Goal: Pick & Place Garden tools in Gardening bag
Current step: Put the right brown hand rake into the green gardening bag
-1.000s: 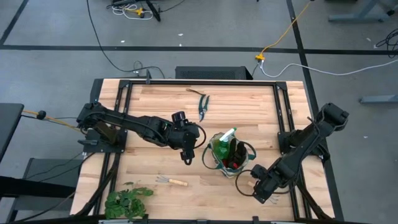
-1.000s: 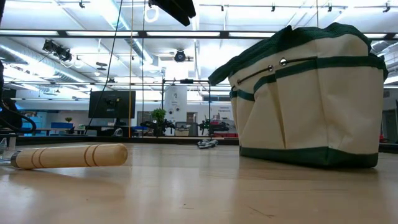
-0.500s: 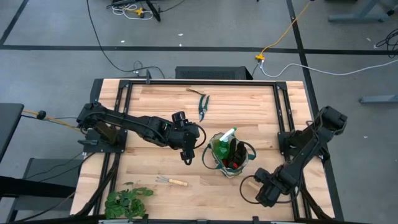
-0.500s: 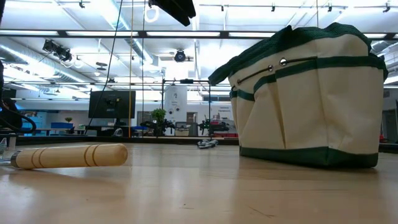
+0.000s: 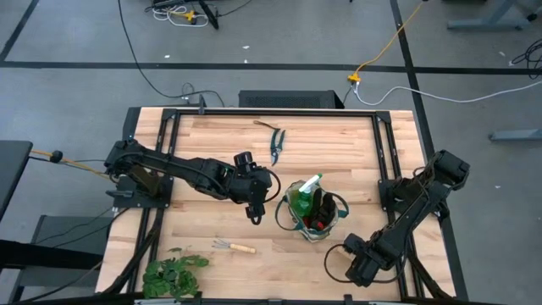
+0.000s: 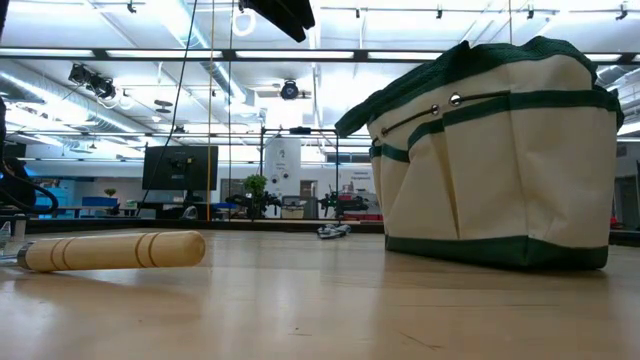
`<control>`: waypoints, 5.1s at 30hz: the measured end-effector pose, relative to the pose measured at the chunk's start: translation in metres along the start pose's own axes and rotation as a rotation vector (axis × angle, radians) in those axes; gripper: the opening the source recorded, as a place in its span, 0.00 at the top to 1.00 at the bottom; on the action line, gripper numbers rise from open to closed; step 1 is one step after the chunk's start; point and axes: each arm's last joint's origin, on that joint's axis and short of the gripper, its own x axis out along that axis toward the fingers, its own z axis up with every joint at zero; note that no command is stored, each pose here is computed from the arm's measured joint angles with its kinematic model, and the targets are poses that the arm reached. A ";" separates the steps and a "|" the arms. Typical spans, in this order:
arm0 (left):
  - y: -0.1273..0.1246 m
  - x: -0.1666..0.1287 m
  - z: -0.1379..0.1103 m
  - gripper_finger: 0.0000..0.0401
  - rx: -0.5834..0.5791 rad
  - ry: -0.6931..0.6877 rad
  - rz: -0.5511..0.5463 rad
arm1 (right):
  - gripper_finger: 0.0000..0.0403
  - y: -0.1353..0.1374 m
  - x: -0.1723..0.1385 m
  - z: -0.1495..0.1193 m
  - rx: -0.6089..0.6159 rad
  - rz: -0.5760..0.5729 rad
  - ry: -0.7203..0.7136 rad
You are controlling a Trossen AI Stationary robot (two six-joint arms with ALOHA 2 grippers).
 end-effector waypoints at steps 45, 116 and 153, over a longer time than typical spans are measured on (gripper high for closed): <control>0.000 0.000 0.000 0.38 0.005 0.000 0.000 | 0.77 -0.019 0.028 0.004 0.020 0.033 0.008; -0.008 -0.011 0.047 0.38 -0.262 -0.444 -0.139 | 0.88 -0.024 -0.184 0.149 -0.238 -0.031 0.071; -0.006 -0.014 0.050 0.38 -0.241 -0.473 -0.123 | 0.88 -0.027 -0.206 0.196 -0.243 0.206 0.091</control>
